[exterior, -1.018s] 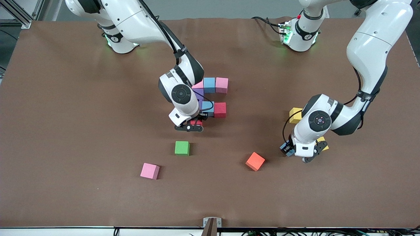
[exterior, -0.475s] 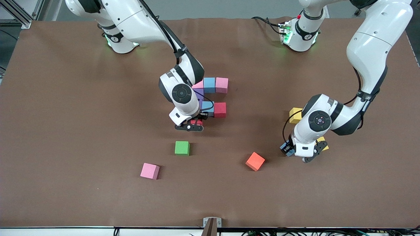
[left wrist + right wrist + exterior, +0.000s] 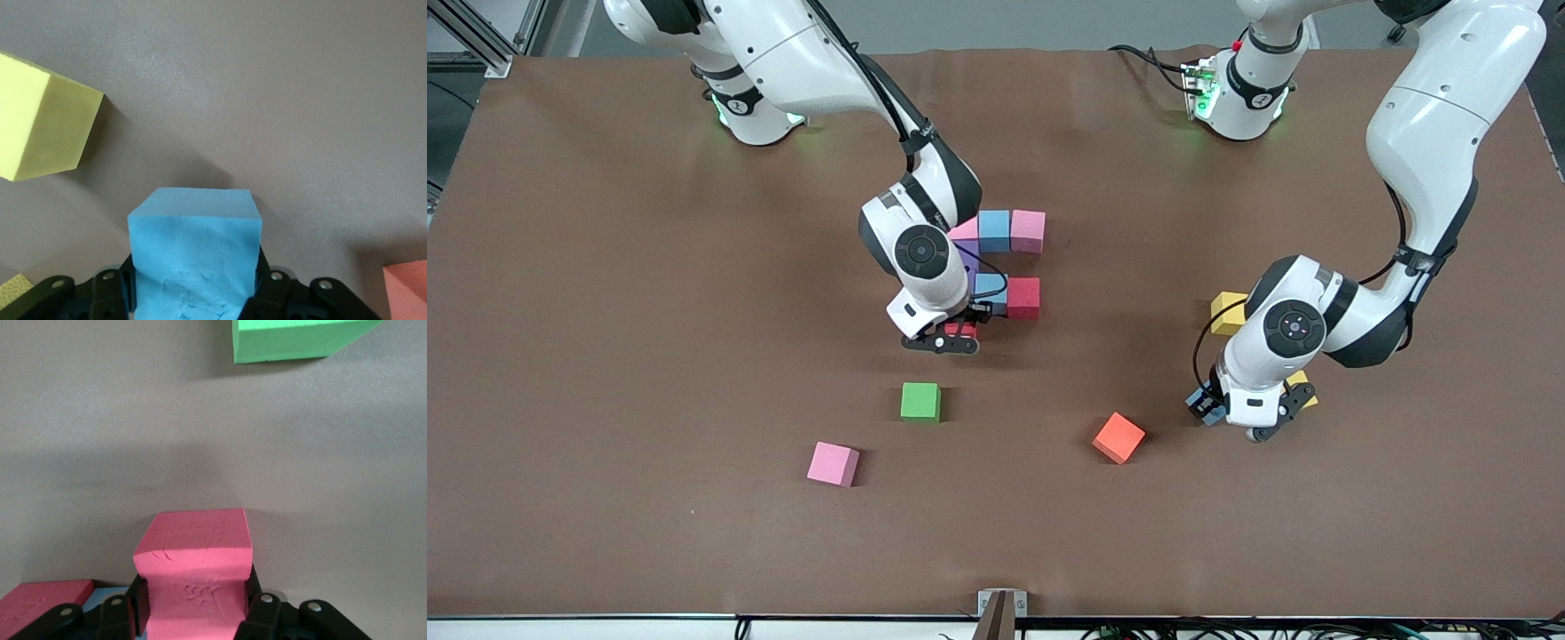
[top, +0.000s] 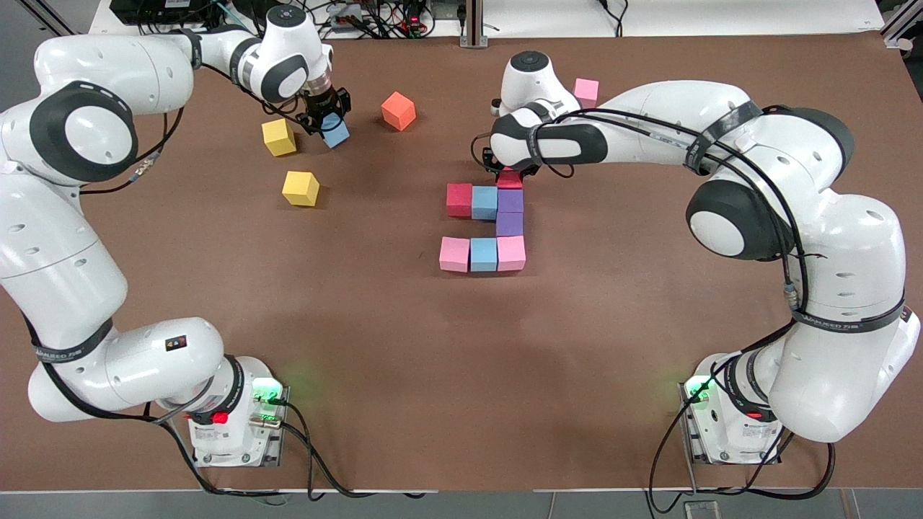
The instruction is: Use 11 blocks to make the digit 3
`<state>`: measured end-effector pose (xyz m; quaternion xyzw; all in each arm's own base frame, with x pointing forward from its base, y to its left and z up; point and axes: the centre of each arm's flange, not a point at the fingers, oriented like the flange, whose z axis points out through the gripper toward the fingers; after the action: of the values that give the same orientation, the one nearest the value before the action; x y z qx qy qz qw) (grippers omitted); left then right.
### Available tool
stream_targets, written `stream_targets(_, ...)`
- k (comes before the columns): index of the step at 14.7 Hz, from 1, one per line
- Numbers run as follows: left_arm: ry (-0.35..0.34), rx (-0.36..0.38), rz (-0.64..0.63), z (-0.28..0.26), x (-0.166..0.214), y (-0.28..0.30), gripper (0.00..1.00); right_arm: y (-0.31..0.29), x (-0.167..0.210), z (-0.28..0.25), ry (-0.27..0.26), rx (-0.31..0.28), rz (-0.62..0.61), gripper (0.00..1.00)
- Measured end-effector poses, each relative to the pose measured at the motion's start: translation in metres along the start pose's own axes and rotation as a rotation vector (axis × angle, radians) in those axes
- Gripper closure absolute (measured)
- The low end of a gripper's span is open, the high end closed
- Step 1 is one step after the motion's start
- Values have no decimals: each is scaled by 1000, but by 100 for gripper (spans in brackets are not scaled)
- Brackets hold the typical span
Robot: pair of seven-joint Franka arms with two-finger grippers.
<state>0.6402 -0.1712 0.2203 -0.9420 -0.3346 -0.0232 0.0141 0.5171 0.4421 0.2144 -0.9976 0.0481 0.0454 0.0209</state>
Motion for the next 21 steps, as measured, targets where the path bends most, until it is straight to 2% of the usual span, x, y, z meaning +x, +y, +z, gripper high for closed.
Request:
stream_targets(16,1,-2,-1,-1,1,1,39,0,-4,0,-3,-3,-1,44)
stream_targets(18,1,-2,0,-1,1,1,39,0,-5,1,-4,-4,-1,39)
stream_targets(21,1,-2,0,-1,1,1,39,4,-9,14,-21,-22,0,16)
